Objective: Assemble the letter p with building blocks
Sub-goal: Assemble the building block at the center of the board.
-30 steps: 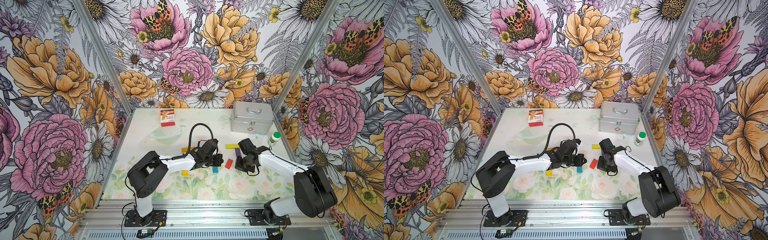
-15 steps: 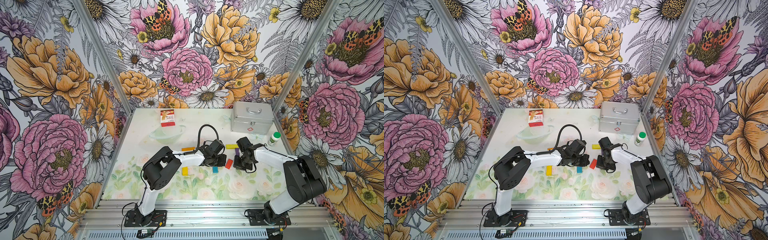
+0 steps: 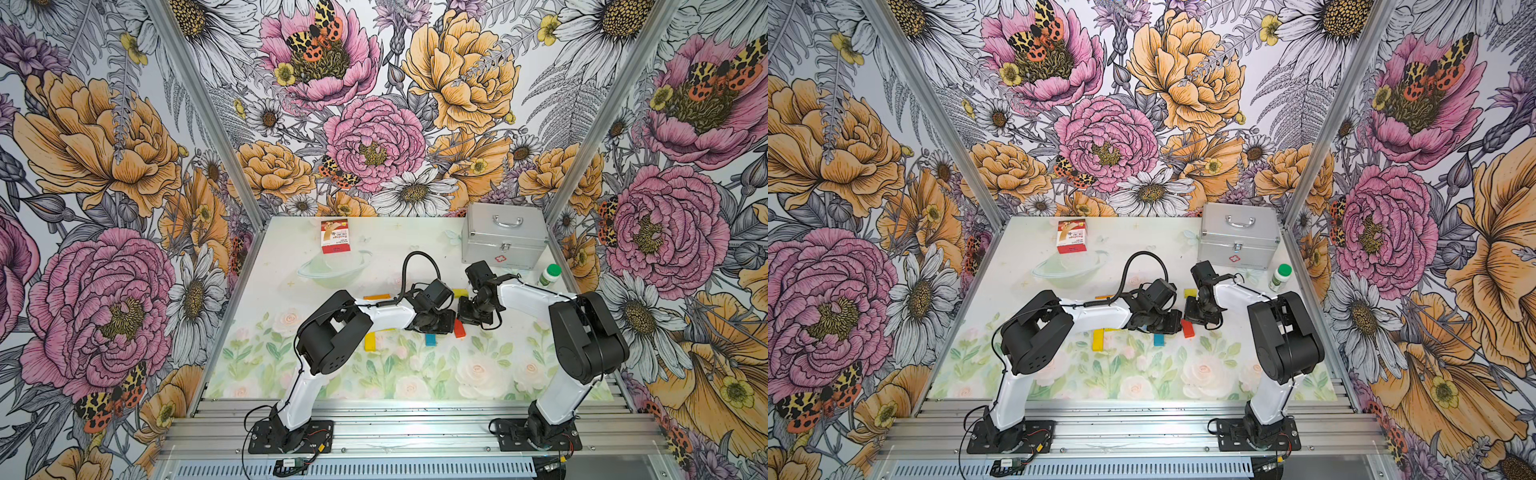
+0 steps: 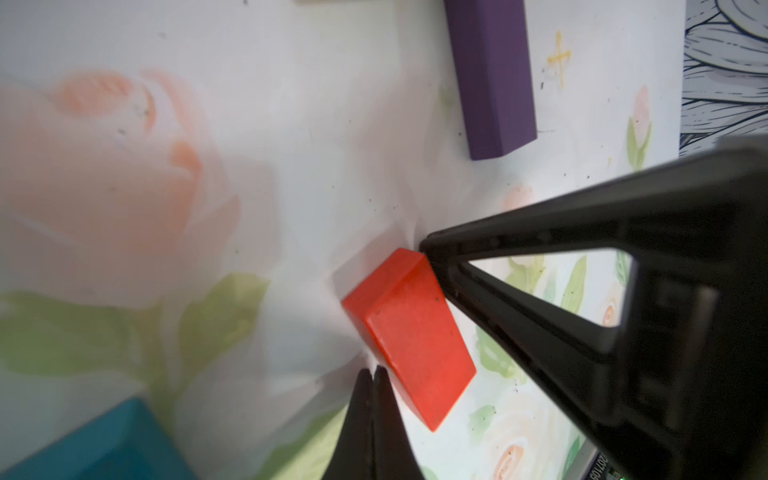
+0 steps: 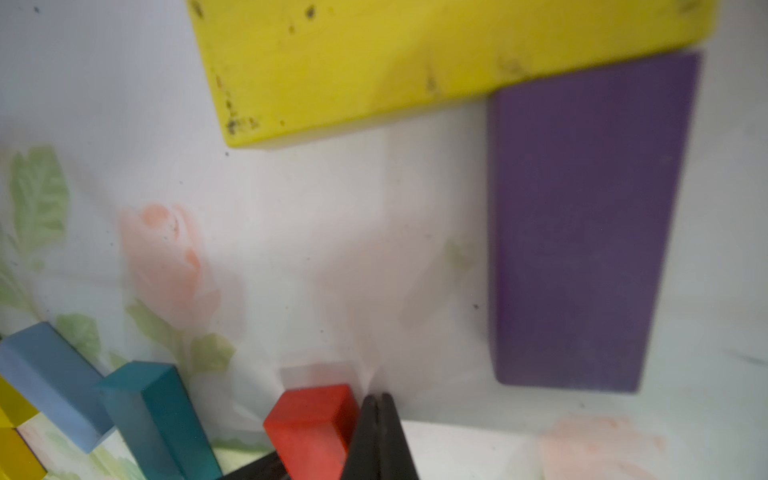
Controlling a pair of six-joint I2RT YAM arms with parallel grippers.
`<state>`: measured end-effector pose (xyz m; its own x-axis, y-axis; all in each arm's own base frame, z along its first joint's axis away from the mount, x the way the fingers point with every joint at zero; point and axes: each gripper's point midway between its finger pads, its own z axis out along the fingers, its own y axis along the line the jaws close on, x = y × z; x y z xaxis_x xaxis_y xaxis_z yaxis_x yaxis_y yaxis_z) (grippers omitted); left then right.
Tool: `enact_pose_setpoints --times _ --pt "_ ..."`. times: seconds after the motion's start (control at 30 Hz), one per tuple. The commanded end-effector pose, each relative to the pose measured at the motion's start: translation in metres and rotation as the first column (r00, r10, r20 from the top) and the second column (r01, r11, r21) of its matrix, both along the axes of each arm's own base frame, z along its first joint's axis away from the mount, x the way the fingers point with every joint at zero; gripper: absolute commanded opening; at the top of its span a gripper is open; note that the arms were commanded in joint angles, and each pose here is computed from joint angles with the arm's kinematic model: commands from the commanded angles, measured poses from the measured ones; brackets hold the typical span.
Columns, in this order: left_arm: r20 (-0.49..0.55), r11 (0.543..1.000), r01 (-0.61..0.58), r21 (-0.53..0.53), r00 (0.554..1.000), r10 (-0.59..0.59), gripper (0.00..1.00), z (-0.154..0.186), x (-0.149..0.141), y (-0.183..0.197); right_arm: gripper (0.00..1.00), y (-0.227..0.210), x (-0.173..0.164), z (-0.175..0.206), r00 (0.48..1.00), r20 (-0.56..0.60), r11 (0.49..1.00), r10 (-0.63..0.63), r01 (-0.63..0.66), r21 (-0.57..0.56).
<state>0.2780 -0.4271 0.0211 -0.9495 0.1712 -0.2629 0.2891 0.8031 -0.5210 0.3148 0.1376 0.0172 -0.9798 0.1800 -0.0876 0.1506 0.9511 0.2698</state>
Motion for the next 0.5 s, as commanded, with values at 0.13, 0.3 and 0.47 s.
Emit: enact_pose_setpoints --times 0.13,0.3,0.47 --pt "-0.013 0.999 -0.021 -0.026 1.0 0.021 0.0 -0.001 0.022 -0.002 0.0 -0.003 0.007 -0.021 0.999 -0.039 1.0 0.019 -0.02 -0.016" --pt "-0.019 0.997 -0.067 -0.039 0.998 0.066 0.0 -0.001 0.043 0.002 0.0 -0.002 0.013 -0.023 0.999 -0.043 1.0 0.022 -0.022 -0.005" --pt "-0.021 0.995 -0.08 -0.067 0.997 0.079 0.0 0.002 0.059 -0.002 0.0 -0.001 0.023 -0.022 0.999 -0.039 1.0 0.013 -0.013 0.018"
